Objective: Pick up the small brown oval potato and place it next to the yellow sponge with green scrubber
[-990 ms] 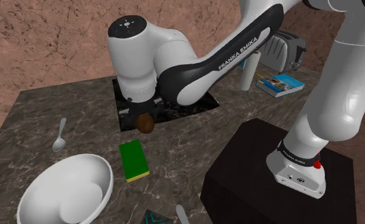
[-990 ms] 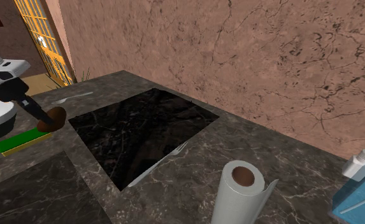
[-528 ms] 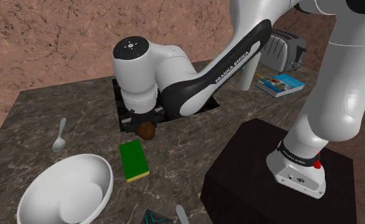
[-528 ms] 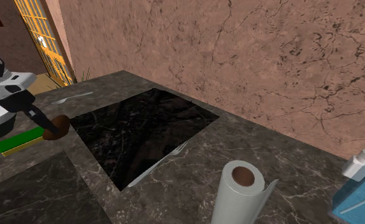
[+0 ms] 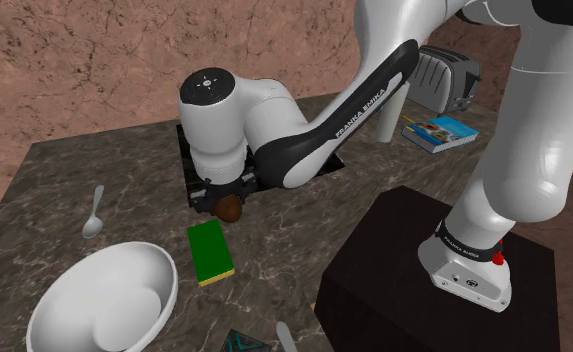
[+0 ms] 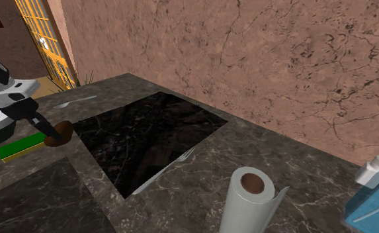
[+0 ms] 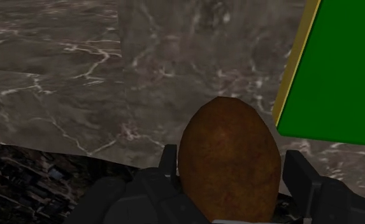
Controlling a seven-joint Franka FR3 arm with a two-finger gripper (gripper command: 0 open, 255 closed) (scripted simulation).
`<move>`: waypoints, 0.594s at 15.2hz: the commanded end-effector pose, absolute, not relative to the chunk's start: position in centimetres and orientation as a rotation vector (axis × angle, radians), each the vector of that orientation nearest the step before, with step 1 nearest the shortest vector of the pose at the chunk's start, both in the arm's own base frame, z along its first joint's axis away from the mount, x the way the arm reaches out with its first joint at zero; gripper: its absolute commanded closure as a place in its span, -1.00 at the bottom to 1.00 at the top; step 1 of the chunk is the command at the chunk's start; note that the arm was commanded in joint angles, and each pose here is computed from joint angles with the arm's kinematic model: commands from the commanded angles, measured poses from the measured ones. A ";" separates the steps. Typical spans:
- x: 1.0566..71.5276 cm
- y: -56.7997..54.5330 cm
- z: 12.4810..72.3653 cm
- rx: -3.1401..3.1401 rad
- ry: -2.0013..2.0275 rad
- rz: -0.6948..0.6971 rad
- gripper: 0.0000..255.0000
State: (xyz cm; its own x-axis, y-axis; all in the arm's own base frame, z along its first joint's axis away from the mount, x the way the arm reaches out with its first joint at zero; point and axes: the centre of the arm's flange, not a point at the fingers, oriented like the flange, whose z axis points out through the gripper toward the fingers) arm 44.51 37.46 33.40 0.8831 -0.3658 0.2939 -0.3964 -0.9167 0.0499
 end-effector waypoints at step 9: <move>44.0 37.4 34.1 2.935 -0.598 0.410 -1.00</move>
State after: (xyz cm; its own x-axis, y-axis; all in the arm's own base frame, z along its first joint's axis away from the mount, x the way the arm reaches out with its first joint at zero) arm 44.24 37.28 33.48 0.8852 -0.3666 0.2863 -0.3987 -0.9150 0.0610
